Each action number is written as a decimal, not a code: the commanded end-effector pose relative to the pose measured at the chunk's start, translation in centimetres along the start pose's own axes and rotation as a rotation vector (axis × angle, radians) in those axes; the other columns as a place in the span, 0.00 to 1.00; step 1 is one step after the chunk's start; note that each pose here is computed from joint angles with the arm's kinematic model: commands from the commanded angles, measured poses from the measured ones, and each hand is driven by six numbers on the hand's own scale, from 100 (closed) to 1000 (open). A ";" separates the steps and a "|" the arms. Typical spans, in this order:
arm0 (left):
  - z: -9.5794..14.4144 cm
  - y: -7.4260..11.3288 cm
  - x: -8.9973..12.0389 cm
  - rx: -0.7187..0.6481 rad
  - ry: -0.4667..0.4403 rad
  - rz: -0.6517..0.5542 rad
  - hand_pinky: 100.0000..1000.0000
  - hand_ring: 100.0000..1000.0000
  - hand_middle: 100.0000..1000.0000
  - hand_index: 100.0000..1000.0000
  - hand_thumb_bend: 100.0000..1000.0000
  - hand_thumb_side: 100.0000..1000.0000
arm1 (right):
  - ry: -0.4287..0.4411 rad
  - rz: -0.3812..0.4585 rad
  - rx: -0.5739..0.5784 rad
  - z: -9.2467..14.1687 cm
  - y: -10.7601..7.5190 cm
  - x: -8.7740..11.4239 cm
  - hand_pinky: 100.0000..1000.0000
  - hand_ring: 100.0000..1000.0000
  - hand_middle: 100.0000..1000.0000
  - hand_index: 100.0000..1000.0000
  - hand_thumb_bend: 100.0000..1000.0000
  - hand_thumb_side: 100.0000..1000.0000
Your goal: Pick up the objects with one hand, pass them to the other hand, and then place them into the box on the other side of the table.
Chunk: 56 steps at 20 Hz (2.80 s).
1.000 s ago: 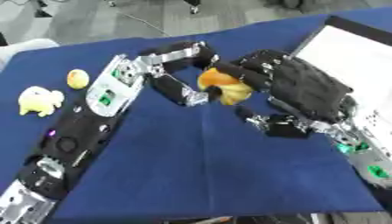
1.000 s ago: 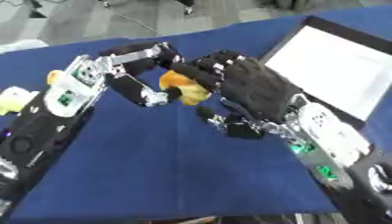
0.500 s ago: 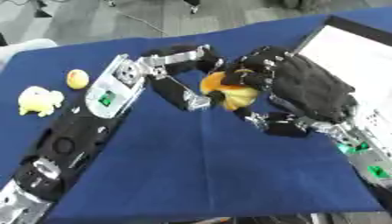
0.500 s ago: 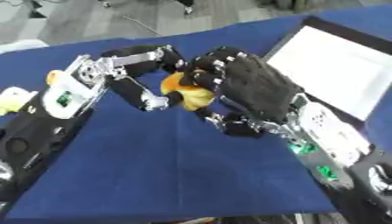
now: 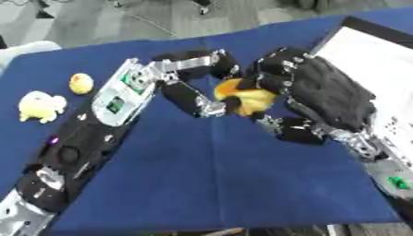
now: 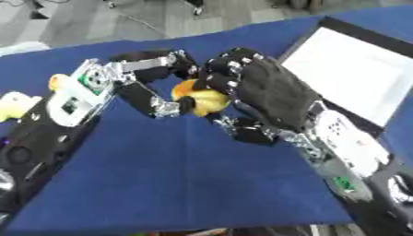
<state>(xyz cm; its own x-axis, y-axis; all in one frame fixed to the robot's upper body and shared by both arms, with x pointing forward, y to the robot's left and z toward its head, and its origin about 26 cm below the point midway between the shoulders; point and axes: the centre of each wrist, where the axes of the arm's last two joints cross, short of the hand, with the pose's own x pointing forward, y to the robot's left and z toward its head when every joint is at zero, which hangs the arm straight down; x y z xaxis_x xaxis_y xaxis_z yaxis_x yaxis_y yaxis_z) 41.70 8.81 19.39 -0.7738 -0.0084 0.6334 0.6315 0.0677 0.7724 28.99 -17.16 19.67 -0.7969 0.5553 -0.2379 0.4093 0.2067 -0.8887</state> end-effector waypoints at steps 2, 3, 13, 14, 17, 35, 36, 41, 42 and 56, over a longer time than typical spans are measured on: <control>-0.5 0.5 1.1 -0.128 -0.115 -0.126 0.59 0.45 0.46 0.63 0.00 0.69 | 0.013 0.007 -0.003 0.0 -0.5 -0.4 0.69 0.66 0.56 0.24 0.00 0.00; -0.5 0.5 1.2 -0.128 -0.120 -0.131 0.60 0.47 0.48 0.65 0.00 0.75 | 0.013 0.005 -0.003 0.0 -0.5 -0.4 0.69 0.66 0.56 0.24 0.00 0.00; 0.4 0.3 0.2 -0.081 -0.128 -0.085 0.65 0.56 0.59 0.74 0.00 1.00 | 0.013 0.003 -0.014 0.0 -0.4 -0.4 0.69 0.66 0.55 0.24 0.00 0.00; 0.5 0.3 0.2 -0.075 -0.134 -0.075 0.65 0.55 0.58 0.74 0.00 1.00 | 0.013 0.004 -0.015 0.1 -0.4 -0.4 0.69 0.66 0.55 0.24 0.00 0.00; 0.6 0.3 0.3 -0.056 -0.149 -0.037 0.65 0.55 0.58 0.73 0.00 1.00 | 0.013 0.006 -0.015 0.1 -0.4 -0.4 0.69 0.66 0.55 0.24 0.00 0.00; 3.6 3.1 -2.7 0.277 0.037 0.118 0.62 0.53 0.56 0.71 0.00 0.94 | -0.062 0.065 -0.028 -0.5 -0.8 -0.3 0.71 0.64 0.55 0.24 0.00 0.00; 3.6 3.2 -2.8 0.287 0.040 0.113 0.62 0.53 0.56 0.71 0.00 0.94 | -0.066 0.063 -0.028 -0.6 -0.8 -0.3 0.71 0.64 0.55 0.24 0.00 0.00; 5.7 3.9 -3.1 0.384 0.069 0.092 0.62 0.53 0.55 0.71 0.00 0.88 | 0.002 0.098 -0.021 0.4 -1.0 -1.2 0.71 0.63 0.55 0.24 0.00 0.00; 6.5 4.1 -3.0 0.406 0.073 0.083 0.62 0.52 0.55 0.71 0.00 0.85 | 0.040 0.115 -0.022 0.9 -1.1 -1.6 0.71 0.63 0.55 0.25 0.00 0.00; 17.3 2.0 0.3 0.640 0.095 -0.034 0.61 0.51 0.53 0.71 0.00 0.71 | 0.829 0.272 -0.047 9.1 -3.1 -8.9 0.62 0.72 0.58 0.47 0.00 0.11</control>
<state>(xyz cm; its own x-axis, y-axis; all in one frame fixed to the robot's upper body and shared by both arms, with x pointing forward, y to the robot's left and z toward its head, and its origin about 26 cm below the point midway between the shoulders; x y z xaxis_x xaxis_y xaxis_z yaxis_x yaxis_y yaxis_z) 42.24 24.95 18.30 -0.7299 -0.0895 0.6776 0.4806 0.6378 0.6019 30.52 -28.85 20.19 -0.1599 0.9841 -0.0776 0.5572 0.0251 -0.8300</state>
